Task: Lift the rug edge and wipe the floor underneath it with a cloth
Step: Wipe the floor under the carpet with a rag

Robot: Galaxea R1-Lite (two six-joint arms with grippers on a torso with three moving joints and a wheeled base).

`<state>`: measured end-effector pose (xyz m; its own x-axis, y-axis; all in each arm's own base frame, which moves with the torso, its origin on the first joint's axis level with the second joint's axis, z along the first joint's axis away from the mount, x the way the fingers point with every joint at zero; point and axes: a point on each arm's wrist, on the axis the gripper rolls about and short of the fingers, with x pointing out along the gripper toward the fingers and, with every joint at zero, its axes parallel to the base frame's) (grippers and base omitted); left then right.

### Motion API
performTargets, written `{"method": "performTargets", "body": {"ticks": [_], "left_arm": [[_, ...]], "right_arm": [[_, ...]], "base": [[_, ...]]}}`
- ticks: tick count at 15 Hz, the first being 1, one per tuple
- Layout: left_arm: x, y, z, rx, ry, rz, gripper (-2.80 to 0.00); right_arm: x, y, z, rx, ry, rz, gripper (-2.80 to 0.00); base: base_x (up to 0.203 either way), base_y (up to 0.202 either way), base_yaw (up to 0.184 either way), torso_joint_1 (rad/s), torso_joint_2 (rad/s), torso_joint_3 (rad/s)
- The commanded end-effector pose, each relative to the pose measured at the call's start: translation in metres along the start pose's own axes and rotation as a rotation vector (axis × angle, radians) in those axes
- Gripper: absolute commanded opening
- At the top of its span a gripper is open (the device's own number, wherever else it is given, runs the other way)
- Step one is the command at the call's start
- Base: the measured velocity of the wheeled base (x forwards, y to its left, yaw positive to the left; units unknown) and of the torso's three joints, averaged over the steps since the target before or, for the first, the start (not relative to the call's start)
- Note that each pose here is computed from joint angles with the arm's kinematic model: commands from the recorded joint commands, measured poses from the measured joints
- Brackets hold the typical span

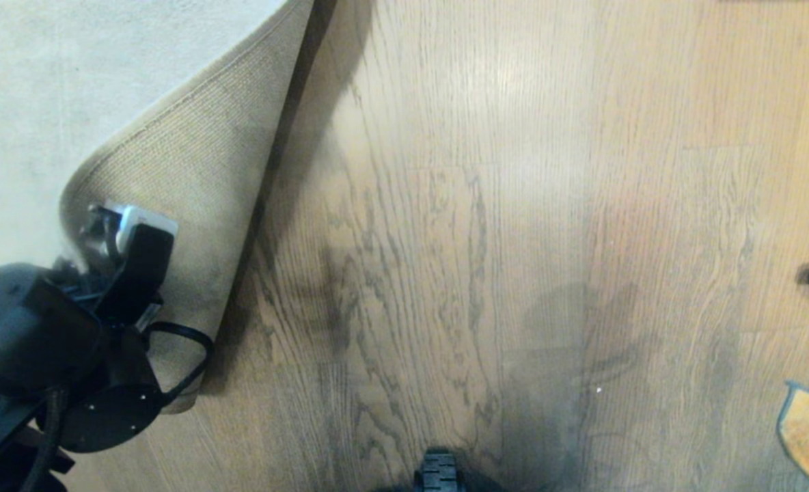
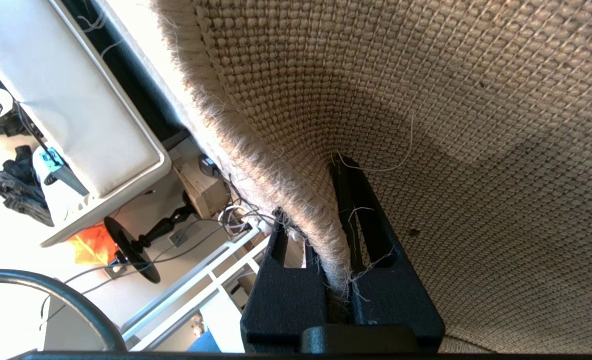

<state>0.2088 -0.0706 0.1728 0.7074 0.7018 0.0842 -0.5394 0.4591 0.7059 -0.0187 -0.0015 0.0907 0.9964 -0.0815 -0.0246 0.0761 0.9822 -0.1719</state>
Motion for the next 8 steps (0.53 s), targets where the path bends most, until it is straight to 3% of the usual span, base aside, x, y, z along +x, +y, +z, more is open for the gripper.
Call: {"method": "performTargets", "body": {"ticks": [1,4,8], "left_arm": [[0.0003,0.0015,0.0022,-0.031,-0.003,0.015,-2.8],[-0.0011,0.001,0.0019,-0.03,-0.006,0.011,-2.8],[-0.0014,0.0009,0.0021,-0.031,-0.008,0.009,-2.8]], "right_arm": [[-0.0062,0.0043,-0.0143,0.013,-0.002,0.117,-2.8],[-0.0067,0.0044,-0.015,0.099,0.02,0.118,-2.8],[-0.0067,0.0042,-0.015,0.102,0.02,0.112,-2.8]], "base": [[0.0,0.0,0.0,0.0,0.0,0.0],[0.0,0.0,0.0,0.0,0.0,0.0],[0.0,0.0,0.0,0.0,0.0,0.0]]}}
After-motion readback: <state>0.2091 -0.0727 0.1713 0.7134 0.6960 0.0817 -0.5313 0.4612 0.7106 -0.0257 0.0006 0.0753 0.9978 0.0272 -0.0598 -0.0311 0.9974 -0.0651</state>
